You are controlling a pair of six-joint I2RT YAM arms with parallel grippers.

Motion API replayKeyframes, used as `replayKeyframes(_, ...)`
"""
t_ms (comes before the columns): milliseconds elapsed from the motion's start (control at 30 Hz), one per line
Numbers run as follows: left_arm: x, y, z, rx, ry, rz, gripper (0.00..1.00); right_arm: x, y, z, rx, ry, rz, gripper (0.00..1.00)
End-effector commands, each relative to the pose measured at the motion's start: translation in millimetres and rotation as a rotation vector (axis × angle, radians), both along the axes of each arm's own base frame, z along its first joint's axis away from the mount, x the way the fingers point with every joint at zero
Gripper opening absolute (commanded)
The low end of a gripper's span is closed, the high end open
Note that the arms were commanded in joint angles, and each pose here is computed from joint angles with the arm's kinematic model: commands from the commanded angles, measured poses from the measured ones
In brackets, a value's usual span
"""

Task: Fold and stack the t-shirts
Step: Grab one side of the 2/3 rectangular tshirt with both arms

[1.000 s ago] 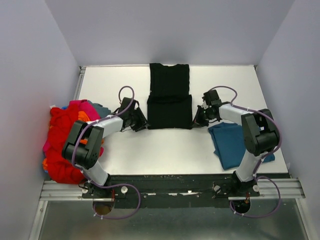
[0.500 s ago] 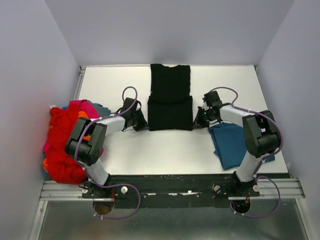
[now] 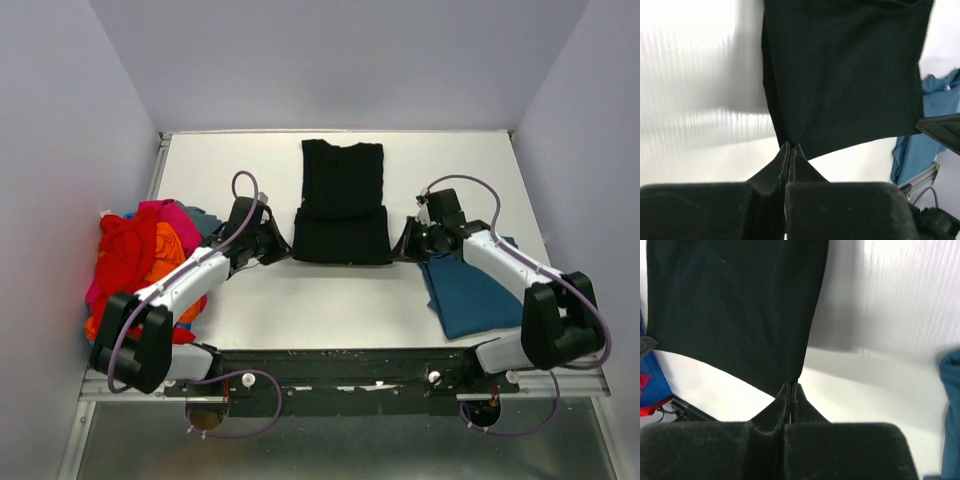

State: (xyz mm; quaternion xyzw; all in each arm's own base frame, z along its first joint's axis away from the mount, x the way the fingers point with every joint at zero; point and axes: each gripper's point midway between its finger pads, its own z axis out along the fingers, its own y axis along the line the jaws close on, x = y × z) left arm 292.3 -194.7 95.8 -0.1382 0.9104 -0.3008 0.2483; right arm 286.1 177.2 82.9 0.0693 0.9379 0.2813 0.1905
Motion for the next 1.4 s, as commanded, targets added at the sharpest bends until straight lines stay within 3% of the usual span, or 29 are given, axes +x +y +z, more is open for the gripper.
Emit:
replayKeyframes(0, -38.7, 8.7, -8.9, 0.033, 0.060, -0.030, 0.00, -43.1, -4.5, -5.4, 0.013, 0.064, 0.050, 0.01)
replayKeyframes(233, -77.8, -10.4, -5.8, -0.024, 0.099, -0.098, 0.00, -81.6, -1.7, 9.4, 0.076, 0.056, 0.087, 0.01)
replayKeyframes(433, -83.0, -9.6, 24.7, -0.059, 0.036, -0.095, 0.00, -85.3, -9.6, 39.2, 0.061, -0.026, 0.075, 0.01)
replayKeyframes(833, -138.5, -16.2, -54.4, -0.044, 0.248, -0.136, 0.08, -130.7, -22.0, -39.7, 0.018, 0.195, 0.040, 0.04)
replayKeyframes(967, -152.5, -19.3, -64.5, -0.049, 0.278, -0.143, 0.27, -144.0, -29.0, -59.9, -0.019, 0.246, 0.035, 0.07)
replayKeyframes(1167, -153.7, -27.0, -55.3, -0.066, 0.253, -0.140, 0.63, -144.4, -27.1, -60.9, -0.024, 0.251, 0.043, 0.14)
replayKeyframes(1267, -153.3, -27.9, -57.6, -0.058, 0.253, -0.131, 0.68, -143.6, -26.9, -61.0, -0.025, 0.252, 0.046, 0.14)
replayKeyframes(1367, -155.8, -28.1, -69.6, -0.045, 0.283, -0.123, 0.66, -143.8, -26.2, -61.3, -0.021, 0.254, 0.047, 0.14)
